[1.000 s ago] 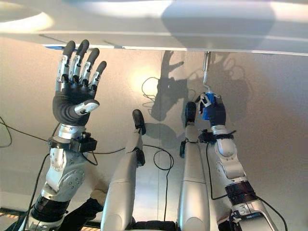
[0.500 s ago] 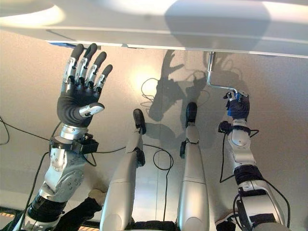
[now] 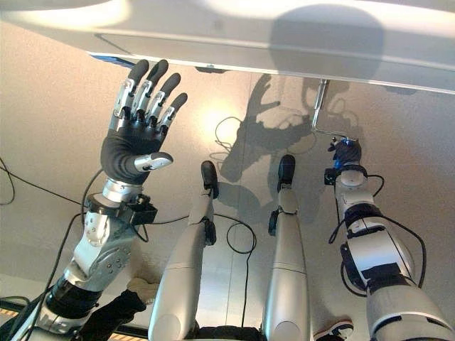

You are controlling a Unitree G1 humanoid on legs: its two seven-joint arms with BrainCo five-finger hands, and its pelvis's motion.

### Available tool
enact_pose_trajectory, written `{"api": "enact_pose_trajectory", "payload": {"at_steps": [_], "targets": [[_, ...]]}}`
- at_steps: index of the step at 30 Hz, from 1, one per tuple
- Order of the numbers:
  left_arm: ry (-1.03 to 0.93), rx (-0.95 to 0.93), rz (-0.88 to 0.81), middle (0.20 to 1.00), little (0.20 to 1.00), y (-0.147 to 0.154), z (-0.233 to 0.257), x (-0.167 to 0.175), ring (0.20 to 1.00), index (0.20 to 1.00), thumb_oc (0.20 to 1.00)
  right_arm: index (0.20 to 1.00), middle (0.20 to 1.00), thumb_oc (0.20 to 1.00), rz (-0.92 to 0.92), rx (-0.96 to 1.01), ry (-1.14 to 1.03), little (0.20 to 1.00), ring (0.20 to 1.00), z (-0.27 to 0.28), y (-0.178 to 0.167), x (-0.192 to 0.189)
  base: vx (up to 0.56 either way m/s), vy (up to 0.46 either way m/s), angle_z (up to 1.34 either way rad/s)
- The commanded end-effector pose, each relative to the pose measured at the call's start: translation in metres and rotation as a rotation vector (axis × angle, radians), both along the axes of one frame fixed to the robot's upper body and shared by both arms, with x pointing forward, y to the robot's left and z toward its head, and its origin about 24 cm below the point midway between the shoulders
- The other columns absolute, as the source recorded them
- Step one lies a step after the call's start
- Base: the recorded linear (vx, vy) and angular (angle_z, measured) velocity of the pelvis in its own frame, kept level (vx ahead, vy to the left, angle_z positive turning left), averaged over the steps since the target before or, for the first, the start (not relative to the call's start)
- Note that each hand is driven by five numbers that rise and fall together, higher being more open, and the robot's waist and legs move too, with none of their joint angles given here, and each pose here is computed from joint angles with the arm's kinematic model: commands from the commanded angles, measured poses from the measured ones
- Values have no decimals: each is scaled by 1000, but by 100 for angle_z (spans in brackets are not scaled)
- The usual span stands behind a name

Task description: Raise the hospital bed

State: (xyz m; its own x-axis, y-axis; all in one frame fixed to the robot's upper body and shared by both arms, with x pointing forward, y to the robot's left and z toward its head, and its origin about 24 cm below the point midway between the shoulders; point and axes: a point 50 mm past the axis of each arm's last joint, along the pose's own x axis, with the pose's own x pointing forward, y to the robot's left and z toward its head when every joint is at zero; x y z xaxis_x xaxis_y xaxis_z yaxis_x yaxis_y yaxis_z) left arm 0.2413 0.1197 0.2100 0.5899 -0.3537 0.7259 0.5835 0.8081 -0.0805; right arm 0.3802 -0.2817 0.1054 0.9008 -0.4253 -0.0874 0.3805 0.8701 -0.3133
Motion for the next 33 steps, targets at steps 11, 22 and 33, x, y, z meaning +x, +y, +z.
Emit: {"api": "enact_pose_trajectory", "payload": {"at_steps": [11,22,33], "targets": [[-67,-87,42,1000,1000,-3,20,-5,1000,1000,1000,200,200,200,485,-294,181,200,200,-20,164,21,8,80,4],[-81,-119,72,1000,1000,2,22,-6,1000,1000,1000,200,200,200,770,-563,108,200,200,-5,237,14,10,66,2],[-67,-128,38,1000,1000,0,15,-10,1000,1000,1000,200,200,200,1054,-451,-178,200,200,36,306,-11,5,32,-3]]}}
